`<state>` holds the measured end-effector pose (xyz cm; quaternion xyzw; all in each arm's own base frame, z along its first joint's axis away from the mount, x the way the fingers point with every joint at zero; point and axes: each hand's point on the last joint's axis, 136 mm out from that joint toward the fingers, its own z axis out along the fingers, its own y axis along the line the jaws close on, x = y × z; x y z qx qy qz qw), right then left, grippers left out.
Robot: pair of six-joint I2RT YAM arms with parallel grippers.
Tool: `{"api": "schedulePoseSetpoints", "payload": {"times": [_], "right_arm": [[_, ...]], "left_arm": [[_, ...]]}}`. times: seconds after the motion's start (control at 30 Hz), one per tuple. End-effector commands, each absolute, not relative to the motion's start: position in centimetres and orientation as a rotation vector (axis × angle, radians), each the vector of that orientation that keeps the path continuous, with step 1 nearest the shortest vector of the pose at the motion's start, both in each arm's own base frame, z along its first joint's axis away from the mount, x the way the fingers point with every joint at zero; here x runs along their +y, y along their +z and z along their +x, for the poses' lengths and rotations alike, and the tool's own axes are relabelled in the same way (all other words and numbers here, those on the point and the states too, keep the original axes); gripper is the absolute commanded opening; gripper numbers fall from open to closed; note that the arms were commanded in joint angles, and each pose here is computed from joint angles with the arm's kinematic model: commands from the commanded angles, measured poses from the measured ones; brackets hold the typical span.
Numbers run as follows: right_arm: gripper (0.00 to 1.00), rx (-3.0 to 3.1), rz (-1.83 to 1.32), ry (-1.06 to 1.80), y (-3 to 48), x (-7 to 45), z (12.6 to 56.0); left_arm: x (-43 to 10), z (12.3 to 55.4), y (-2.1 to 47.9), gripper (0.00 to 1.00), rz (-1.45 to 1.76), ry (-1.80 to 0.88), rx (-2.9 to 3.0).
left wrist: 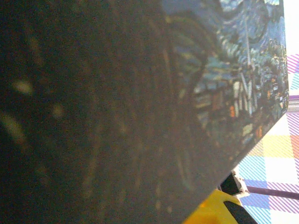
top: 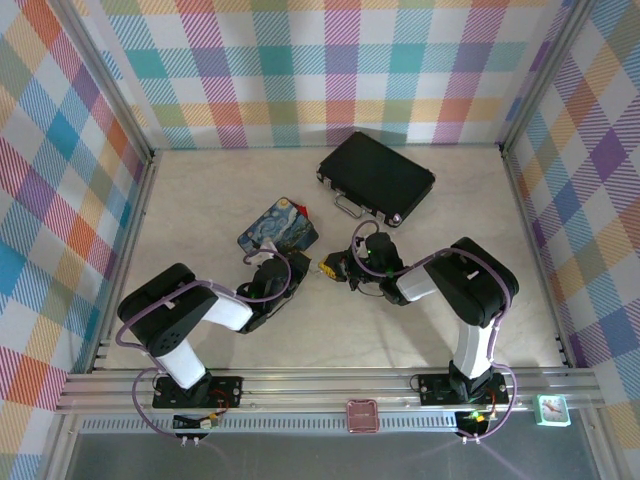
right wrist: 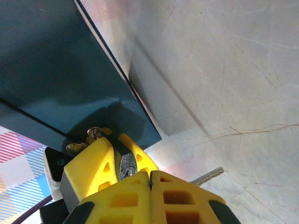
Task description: Unlock the padlock with the key
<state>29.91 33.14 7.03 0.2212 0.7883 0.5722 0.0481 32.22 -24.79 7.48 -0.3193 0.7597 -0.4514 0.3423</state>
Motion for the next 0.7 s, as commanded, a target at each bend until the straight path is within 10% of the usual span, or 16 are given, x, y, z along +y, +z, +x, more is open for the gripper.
{"api": "schedulePoseSetpoints", "payload": {"times": [0.0, 0.67], "right_arm": [[0.00, 2.209, 0.321, 1.858, 13.8, 35.8, 29.8], [0.00, 2.209, 0.098, 1.593, 15.9, 35.1, 28.3]], "left_arm": [[-30.4, 28.9, 10.9, 0.00, -0.633, -1.526, 2.070], [-31.1, 29.1, 12.7, 0.00, -0.549, -1.468, 2.127]]}}
